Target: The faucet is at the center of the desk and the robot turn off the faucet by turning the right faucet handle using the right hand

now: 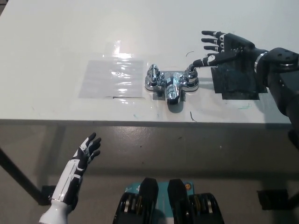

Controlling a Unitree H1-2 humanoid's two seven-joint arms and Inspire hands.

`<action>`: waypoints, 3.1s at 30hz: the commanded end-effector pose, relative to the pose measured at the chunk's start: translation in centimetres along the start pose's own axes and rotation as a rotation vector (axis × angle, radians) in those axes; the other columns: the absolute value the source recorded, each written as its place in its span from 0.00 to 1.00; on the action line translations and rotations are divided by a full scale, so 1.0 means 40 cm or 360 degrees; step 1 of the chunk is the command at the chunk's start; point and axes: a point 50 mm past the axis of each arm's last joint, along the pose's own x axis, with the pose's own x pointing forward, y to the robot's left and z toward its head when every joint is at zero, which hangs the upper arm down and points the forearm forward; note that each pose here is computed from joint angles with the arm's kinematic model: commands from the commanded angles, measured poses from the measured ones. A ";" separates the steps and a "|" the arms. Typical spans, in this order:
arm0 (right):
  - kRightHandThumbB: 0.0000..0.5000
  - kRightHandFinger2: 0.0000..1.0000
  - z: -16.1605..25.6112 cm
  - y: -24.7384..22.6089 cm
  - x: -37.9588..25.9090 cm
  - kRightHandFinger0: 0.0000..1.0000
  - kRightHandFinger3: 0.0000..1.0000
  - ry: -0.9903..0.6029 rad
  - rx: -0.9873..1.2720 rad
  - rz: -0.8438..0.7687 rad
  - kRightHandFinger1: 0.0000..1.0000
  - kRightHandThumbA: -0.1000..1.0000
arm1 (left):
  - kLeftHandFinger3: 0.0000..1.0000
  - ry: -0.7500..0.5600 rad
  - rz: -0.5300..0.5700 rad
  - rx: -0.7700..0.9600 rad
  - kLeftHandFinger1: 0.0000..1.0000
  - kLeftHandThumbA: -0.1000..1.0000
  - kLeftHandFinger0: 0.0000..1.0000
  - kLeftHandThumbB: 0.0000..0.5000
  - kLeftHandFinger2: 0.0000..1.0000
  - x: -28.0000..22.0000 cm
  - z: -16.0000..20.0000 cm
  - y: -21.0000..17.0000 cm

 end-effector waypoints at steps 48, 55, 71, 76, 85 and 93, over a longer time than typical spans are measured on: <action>0.82 1.00 -0.011 0.122 0.025 1.00 1.00 -0.0290 0.0138 0.0403 1.00 1.00 | 1.00 -0.0072 -0.0040 0.0032 1.00 0.98 1.00 0.50 1.00 0.004 0.010 0.011; 0.82 1.00 -0.034 0.139 0.013 1.00 1.00 -0.0348 0.0127 0.0432 1.00 1.00 | 1.00 -0.0069 -0.0038 0.0027 1.00 0.98 1.00 0.49 1.00 0.000 0.012 0.011; 0.78 1.00 -0.027 0.265 -0.010 1.00 1.00 -0.0699 0.0033 0.0018 1.00 1.00 | 1.00 -0.0078 -0.0034 0.0023 1.00 0.99 1.00 0.47 1.00 0.003 0.014 0.011; 0.79 1.00 -0.031 0.312 -0.009 1.00 1.00 -0.0789 0.0013 -0.0236 1.00 1.00 | 1.00 -0.0074 -0.0031 0.0019 1.00 0.98 1.00 0.49 1.00 0.001 0.016 0.010; 0.69 1.00 -0.032 0.396 -0.010 1.00 1.00 -0.0821 0.0061 -0.0632 1.00 1.00 | 1.00 -0.0079 -0.0027 0.0023 1.00 0.99 1.00 0.49 1.00 0.004 0.018 0.012; 0.53 1.00 -0.031 0.456 -0.015 1.00 1.00 -0.0879 0.0055 -0.0726 1.00 1.00 | 1.00 -0.0080 -0.0029 0.0016 1.00 0.99 1.00 0.48 1.00 0.003 0.015 0.016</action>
